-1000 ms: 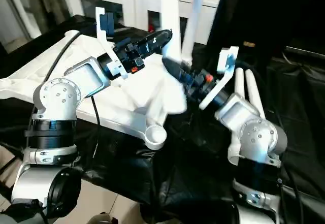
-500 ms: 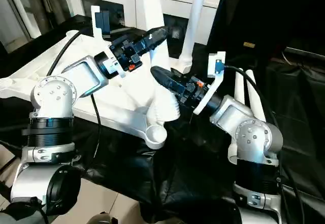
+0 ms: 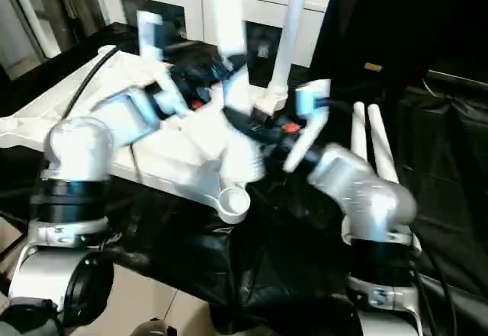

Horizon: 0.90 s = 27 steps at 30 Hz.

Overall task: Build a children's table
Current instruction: Pick table leg

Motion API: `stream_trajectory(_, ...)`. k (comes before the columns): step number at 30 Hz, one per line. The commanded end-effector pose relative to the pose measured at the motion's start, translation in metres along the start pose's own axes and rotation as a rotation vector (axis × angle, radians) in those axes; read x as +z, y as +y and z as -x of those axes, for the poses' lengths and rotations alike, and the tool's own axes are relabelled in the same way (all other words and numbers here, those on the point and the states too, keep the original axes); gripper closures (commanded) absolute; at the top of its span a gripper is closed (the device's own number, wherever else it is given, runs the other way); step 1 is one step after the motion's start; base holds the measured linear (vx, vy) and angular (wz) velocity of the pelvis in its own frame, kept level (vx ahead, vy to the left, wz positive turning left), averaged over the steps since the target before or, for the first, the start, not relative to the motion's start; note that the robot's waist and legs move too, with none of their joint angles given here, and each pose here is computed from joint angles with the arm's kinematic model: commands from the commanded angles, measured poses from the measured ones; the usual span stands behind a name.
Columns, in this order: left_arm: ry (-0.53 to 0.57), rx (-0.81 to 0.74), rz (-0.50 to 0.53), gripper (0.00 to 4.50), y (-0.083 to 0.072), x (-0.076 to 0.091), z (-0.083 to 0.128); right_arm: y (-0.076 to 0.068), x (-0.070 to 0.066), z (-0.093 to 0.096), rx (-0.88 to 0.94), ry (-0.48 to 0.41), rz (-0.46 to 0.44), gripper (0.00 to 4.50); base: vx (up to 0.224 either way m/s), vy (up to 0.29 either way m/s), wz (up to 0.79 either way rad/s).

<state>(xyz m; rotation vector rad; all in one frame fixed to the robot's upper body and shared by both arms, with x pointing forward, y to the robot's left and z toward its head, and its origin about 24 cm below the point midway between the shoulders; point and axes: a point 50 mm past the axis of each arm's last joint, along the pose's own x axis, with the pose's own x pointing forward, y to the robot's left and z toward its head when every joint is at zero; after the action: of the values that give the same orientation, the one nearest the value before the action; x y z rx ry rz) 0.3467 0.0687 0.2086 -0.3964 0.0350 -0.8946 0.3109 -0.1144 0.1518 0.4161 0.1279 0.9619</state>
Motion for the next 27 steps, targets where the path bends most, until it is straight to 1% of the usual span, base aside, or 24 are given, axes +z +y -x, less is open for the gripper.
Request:
stream_trajectory(1, -0.007, 0.1, -0.119, 2.64, 0.003, 0.006, -0.001, 0.008, 0.003, -0.013, -0.015, 0.044, 0.1, 1.51, 0.0, 0.0, 0.0)
stream_trajectory(2, -0.009, 0.121, -0.136, 2.64, 0.002, 0.008, -0.002, 0.009, 0.0, -0.02, -0.047, 0.083, 0.148, 1.51, 0.0, 0.0, 0.0)
stream_trajectory(5, -0.008, 0.121, -0.141, 2.64, 0.001, 0.008, -0.002, 0.01, -0.001, -0.025, -0.066, 0.092, 0.158, 1.51, 0.0, 0.0, 0.0)
stream_trajectory(7, 0.0, 0.137, -0.175, 2.64, 0.001, 0.006, -0.003, 0.009, -0.006, -0.032, -0.108, 0.135, 0.2, 1.51, 0.0, 0.0, 0.0)
stream_trajectory(8, 0.002, 0.142, -0.183, 2.64, 0.001, 0.005, -0.003, 0.009, -0.007, -0.033, -0.113, 0.14, 0.205, 1.68, 0.0, 0.0, 0.0)
stream_trajectory(9, 0.01, 0.145, -0.187, 2.64, 0.001, 0.003, -0.003, 0.006, -0.008, -0.036, -0.147, 0.142, 0.185, 1.85, 0.0, 0.0, 0.0)
stream_trajectory(11, 0.007, 0.153, -0.187, 2.64, 0.001, 0.003, -0.004, 0.005, -0.009, -0.037, -0.158, 0.145, 0.183, 1.88, 0.0, 0.0, 0.0)
stream_trajectory(14, 0.004, 0.154, -0.177, 2.64, 0.001, 0.002, -0.004, 0.003, -0.011, -0.038, -0.167, 0.154, 0.177, 2.25, 0.0, 0.0, 0.0)
stream_trajectory(17, 0.004, 0.155, -0.169, 2.64, 0.001, 0.003, -0.003, 0.002, -0.013, -0.039, -0.172, 0.158, 0.169, 2.49, 0.0, 0.0, 0.0)
stream_trajectory(24, 0.002, 0.157, -0.158, 2.64, 0.002, 0.003, -0.002, 0.0, -0.013, -0.039, -0.178, 0.148, 0.139, 2.59, 0.0, 0.0, 0.0)
stream_trajectory(25, 0.001, 0.14, -0.145, 2.29, 0.002, 0.004, -0.001, 0.0, -0.013, -0.037, -0.153, 0.139, 0.128, 2.59, 0.0, 0.0, 0.0)
stream_trajectory(26, 0.001, 0.14, -0.145, 2.08, 0.002, 0.004, -0.001, 0.0, -0.013, -0.037, -0.153, 0.139, 0.128, 2.59, 0.0, 0.0, 0.0)
stream_trajectory(27, -0.004, 0.089, -0.115, 1.94, 0.0, 0.005, 0.0, 0.002, -0.013, -0.035, -0.111, 0.131, 0.12, 2.6, 0.0, 0.0, 0.0)
